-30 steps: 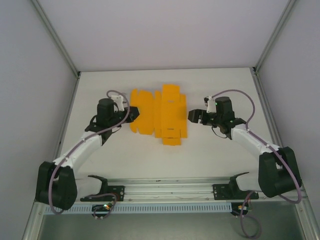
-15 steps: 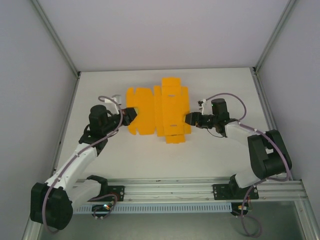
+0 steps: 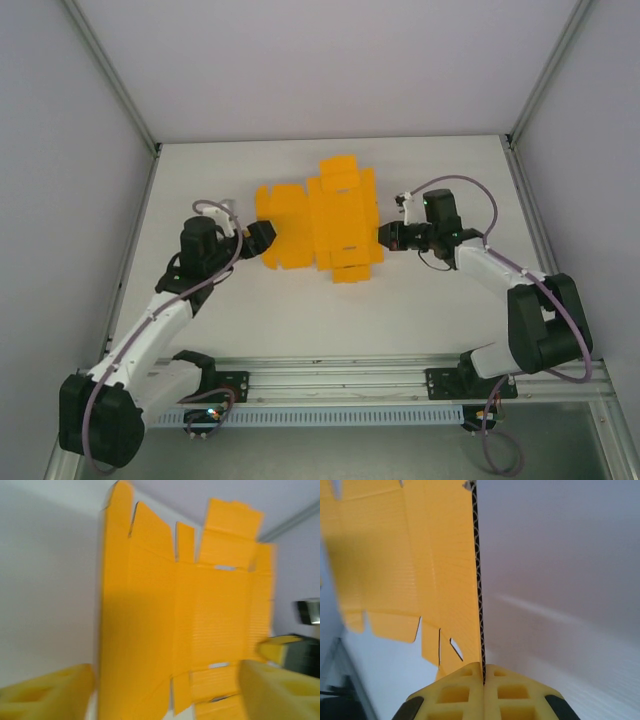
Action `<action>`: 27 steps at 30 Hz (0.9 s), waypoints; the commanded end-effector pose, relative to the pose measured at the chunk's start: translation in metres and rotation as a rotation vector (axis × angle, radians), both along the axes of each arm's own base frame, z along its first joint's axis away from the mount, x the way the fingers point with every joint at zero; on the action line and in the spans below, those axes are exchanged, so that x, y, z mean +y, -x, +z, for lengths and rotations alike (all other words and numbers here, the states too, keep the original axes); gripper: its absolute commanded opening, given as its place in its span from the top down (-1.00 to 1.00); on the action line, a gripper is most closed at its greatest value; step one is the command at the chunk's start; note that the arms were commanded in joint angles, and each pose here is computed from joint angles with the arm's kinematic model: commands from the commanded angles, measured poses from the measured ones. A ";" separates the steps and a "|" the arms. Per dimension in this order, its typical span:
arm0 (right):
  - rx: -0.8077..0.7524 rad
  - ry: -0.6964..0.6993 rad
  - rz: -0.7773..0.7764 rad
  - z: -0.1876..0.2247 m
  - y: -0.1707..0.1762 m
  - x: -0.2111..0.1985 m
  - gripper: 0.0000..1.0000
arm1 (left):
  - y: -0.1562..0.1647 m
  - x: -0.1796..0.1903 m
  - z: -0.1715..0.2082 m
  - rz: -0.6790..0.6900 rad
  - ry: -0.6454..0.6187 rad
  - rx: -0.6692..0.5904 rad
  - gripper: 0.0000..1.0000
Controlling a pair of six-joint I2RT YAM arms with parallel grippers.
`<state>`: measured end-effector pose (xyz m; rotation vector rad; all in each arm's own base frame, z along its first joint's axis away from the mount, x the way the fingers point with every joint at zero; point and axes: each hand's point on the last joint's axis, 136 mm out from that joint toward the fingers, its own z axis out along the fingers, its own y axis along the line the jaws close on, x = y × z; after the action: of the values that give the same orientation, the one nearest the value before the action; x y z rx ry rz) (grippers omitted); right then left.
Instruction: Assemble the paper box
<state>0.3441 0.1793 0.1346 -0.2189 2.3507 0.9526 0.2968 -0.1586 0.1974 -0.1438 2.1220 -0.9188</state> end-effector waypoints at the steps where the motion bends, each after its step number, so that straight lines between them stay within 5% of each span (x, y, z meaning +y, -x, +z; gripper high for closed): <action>1: 0.031 0.327 0.100 -0.025 0.020 -0.013 1.00 | 0.012 0.052 -0.040 0.189 -0.253 0.127 -1.00; 6: -0.016 0.613 0.208 -0.036 0.017 -0.017 1.00 | 0.020 0.072 -0.051 0.232 -0.384 0.194 -1.00; 12: -0.274 1.219 0.279 -0.028 -0.029 -0.033 1.00 | 0.003 0.041 -0.038 0.122 -0.288 0.160 -1.00; 16: -0.524 1.487 0.326 -0.012 -0.054 -0.014 1.00 | -0.012 0.019 -0.024 0.054 -0.216 0.120 -1.00; 23: -0.844 1.473 0.340 0.002 -0.049 0.033 1.00 | -0.048 -0.027 0.000 -0.108 -0.106 0.120 -1.00; 27: -0.845 1.434 0.376 0.000 -0.040 0.040 1.00 | -0.066 -0.060 0.018 -0.237 -0.031 0.132 -0.97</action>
<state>0.3749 0.2120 0.0986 -1.3837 1.8182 -0.7480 0.3592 -0.1904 0.1901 -0.0667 2.3552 -0.8672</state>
